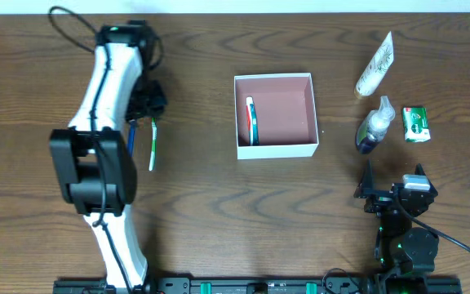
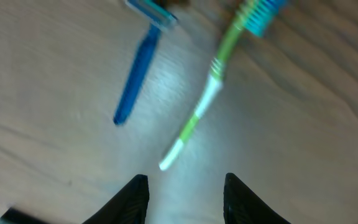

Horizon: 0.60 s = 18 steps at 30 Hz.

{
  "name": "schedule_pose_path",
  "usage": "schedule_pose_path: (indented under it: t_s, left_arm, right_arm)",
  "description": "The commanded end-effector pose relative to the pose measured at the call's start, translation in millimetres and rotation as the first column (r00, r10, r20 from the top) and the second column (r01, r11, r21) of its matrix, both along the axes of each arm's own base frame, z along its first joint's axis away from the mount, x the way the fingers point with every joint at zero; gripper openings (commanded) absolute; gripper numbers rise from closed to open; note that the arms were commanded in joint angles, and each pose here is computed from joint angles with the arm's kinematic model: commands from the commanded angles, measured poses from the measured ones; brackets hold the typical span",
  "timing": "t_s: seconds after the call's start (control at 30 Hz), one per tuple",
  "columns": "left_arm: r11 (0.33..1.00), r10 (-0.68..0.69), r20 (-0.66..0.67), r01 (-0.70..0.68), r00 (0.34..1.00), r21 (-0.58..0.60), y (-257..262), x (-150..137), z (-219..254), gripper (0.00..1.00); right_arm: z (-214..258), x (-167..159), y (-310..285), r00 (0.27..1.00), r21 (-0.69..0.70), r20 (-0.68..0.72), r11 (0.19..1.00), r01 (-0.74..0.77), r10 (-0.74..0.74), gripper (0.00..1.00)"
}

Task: Pack container
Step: 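Release the toothpaste, move left gripper to blue razor and grasp it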

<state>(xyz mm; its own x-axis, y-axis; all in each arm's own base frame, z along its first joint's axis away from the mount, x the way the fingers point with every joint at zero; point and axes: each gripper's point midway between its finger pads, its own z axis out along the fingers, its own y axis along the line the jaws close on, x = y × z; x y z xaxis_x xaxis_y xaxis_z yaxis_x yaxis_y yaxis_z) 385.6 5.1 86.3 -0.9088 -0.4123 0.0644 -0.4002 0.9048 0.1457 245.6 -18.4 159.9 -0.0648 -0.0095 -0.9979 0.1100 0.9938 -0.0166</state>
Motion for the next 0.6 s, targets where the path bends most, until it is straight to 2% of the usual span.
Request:
schedule_pose_path:
  t_s: [0.0, 0.13, 0.33, 0.57]
  left_arm:
    - [0.998, -0.034, -0.029, 0.032, 0.999, -0.048, 8, -8, -11, 0.4]
    - [0.996, -0.055, -0.068, 0.05, 0.996, -0.077, 18, -20, -32, 0.4]
    - [0.996, -0.013, -0.082, 0.006, 0.997, -0.083, 33, -29, -48, 0.4]
    - [0.985, -0.145, -0.045, 0.139, 0.988, -0.105, 44, -21, -52, 0.41]
  right_arm:
    - [-1, 0, 3, 1.0, -0.007, -0.001, 1.0, -0.012, 0.012, 0.99]
    - [-1, 0, 3, 1.0, -0.007, -0.001, 1.0, -0.012, 0.012, 0.99]
    - [-1, 0, 3, 1.0, -0.007, -0.002, 1.0, -0.012, 0.012, 0.99]
    - [-1, 0, 3, 1.0, -0.007, -0.001, 1.0, -0.012, 0.012, 0.99]
